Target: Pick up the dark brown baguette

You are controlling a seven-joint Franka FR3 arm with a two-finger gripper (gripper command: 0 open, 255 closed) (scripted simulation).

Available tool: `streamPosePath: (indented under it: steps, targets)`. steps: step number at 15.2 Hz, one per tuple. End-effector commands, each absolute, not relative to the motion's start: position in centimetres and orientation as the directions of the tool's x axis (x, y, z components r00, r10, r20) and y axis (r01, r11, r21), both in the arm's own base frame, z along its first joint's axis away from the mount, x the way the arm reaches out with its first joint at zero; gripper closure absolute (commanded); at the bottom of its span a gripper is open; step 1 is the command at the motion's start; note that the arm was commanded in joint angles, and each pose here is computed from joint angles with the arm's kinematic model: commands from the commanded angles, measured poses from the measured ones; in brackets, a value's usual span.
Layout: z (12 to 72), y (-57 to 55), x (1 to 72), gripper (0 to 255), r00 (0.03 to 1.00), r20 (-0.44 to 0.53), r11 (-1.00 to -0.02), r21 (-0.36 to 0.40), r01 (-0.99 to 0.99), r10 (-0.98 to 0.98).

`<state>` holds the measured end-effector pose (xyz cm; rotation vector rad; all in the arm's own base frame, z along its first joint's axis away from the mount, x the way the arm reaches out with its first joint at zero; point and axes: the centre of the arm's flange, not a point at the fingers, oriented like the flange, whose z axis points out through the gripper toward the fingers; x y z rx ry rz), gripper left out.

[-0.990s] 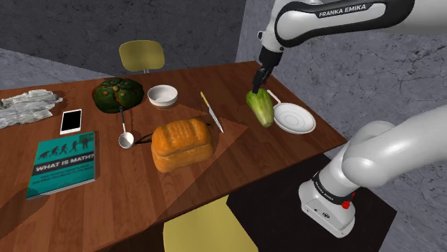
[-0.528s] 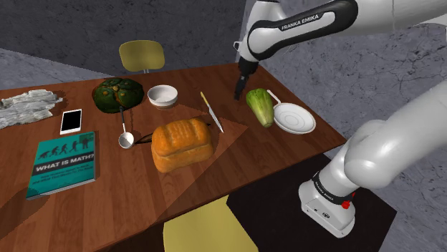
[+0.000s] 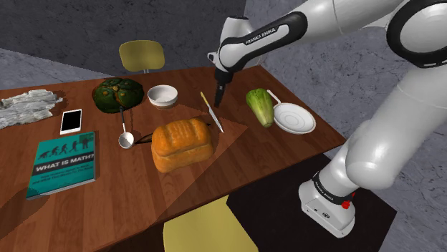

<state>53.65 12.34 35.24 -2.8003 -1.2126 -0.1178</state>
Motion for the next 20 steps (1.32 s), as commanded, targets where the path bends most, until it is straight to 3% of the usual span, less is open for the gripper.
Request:
streamPosePath:
  steps: [1, 17, 20]
  targets:
    - [33.6, 14.1, 54.9, 0, 0.636, 0.115, -0.636, -0.047, 0.77, 0.763]
    - [23.0, 30.3, 61.1, 0, 0.215, 0.18, -0.217, -0.01, 0.976, 0.96]
    - [21.9, 30.4, 61.2, 0, 0.214, 0.18, -0.216, -0.01, 0.976, 0.96]
